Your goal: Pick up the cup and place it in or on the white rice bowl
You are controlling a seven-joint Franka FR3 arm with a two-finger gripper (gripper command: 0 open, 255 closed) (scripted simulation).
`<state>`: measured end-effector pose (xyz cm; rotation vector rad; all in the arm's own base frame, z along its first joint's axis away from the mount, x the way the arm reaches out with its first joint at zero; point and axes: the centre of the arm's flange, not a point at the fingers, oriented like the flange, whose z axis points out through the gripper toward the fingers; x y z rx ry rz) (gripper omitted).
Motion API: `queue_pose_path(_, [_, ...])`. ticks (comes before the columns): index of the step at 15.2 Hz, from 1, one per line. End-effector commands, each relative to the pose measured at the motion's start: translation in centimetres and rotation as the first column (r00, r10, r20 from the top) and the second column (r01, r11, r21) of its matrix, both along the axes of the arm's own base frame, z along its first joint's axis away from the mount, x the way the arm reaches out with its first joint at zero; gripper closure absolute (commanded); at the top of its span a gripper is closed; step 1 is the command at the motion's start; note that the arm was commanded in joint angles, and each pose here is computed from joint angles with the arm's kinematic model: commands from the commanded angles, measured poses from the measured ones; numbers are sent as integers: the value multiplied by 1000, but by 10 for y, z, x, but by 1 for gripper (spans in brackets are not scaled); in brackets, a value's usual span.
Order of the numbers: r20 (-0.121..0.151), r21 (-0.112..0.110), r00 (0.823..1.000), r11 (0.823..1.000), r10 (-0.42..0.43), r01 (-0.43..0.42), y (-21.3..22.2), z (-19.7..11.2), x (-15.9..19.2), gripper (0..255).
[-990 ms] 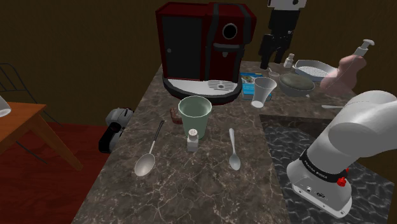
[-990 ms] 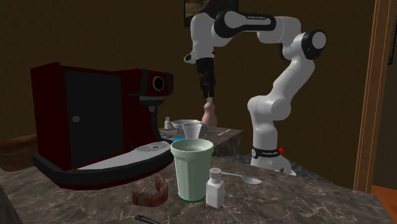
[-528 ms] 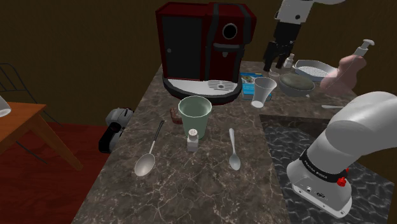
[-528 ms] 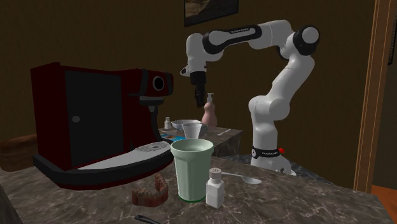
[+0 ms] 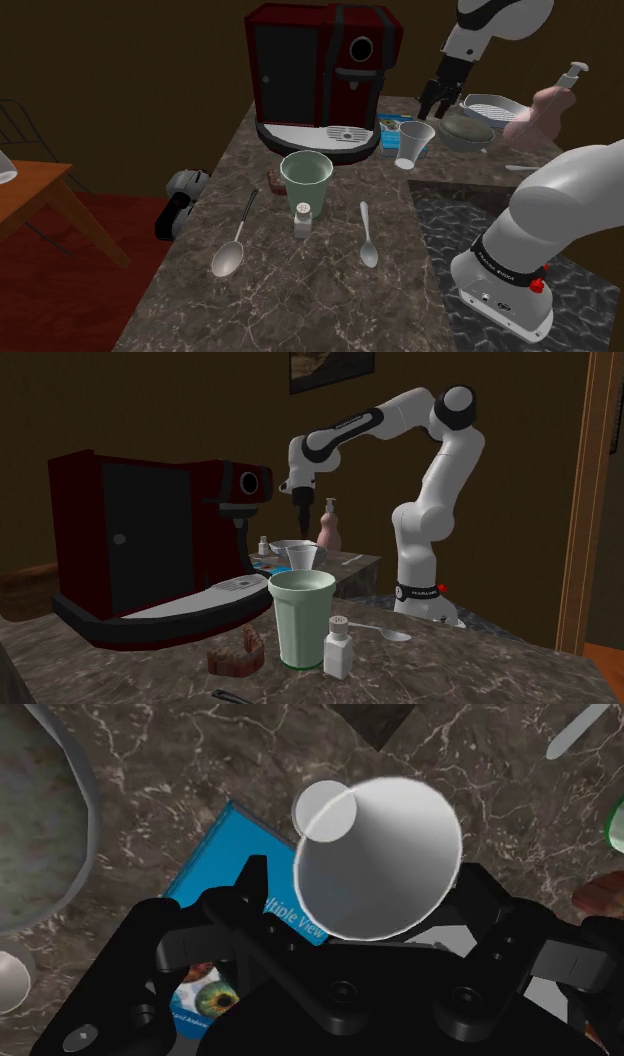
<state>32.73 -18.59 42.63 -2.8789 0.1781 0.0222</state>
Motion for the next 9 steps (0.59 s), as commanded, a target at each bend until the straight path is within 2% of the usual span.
queue_pose_path(1, [13,21,1000,1000,-18,18,-25,-17,2,0])
queue_pose_path(2, [16,28,1000,999,-24,23,-32,-22,3,0])
queue_pose_path(9, [16,28,1000,999,-24,23,-22,-58,4,0])
